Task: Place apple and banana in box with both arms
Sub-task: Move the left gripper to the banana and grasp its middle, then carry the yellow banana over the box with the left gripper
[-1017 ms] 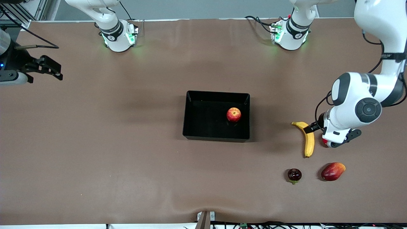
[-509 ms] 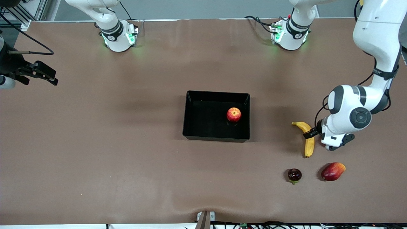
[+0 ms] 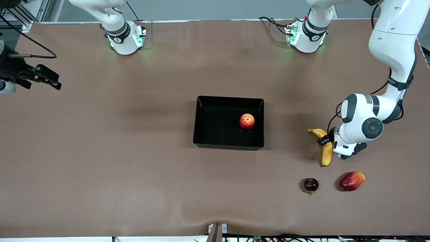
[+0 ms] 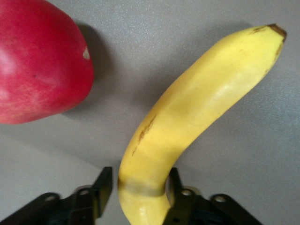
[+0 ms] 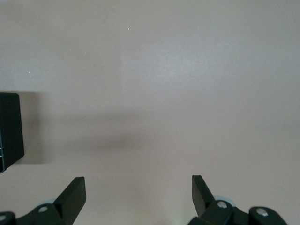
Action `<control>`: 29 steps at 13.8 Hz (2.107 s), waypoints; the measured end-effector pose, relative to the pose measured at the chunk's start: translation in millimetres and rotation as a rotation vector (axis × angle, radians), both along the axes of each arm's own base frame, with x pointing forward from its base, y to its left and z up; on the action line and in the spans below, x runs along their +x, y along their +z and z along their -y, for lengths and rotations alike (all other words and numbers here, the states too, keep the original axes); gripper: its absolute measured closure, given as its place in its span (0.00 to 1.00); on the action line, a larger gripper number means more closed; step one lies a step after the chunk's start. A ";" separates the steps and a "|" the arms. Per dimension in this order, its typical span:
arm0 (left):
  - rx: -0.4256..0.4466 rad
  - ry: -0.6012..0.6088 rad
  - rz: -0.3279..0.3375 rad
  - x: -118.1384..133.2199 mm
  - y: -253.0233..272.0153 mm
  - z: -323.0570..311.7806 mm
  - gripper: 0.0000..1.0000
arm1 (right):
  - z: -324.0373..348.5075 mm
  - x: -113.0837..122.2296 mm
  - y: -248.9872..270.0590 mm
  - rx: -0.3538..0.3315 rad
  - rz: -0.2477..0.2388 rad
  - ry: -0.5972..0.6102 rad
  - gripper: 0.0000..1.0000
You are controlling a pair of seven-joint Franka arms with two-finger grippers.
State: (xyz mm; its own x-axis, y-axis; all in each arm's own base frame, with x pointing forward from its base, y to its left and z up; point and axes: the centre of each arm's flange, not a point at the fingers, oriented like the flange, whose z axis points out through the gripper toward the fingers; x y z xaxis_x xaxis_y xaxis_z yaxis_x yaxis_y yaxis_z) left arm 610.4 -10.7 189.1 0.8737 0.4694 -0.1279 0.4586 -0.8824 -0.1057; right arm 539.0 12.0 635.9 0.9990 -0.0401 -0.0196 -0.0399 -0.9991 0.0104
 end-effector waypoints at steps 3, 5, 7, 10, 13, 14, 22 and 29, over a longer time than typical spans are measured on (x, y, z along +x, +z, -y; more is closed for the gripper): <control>0.014 0.044 -0.007 2.2 17.1 19.8 0.57 | -4.0 -6.2 1.4 -0.001 -0.043 0.007 0.00; 0.044 0.045 -0.037 0.3 54.8 66.9 0.57 | -9.0 -8.3 7.0 -0.002 -0.047 0.016 0.00; 0.082 0.038 -0.047 -9.2 113.9 143.7 0.57 | -9.4 -8.6 13.5 -0.001 -0.035 0.017 0.00; 0.105 0.022 -0.011 -31.5 187.6 243.7 0.57 | -8.5 -8.6 17.2 0.000 -0.028 0.015 0.00; 0.109 0.068 0.020 -51.3 194.0 312.1 0.57 | -5.4 -8.3 15.2 0.040 -0.033 0.004 0.00; 0.112 0.090 0.017 -57.3 185.6 334.3 0.57 | -1.3 -7.8 12.9 0.048 -0.038 -0.005 0.00; 0.084 0.192 0.016 -97.3 126.9 468.8 0.57 | 16.9 -7.5 6.4 0.058 -0.061 -0.040 0.00; 0.047 0.199 0.005 -117.6 92.0 501.7 0.57 | 11.0 -9.4 5.2 0.057 -0.077 -0.028 0.00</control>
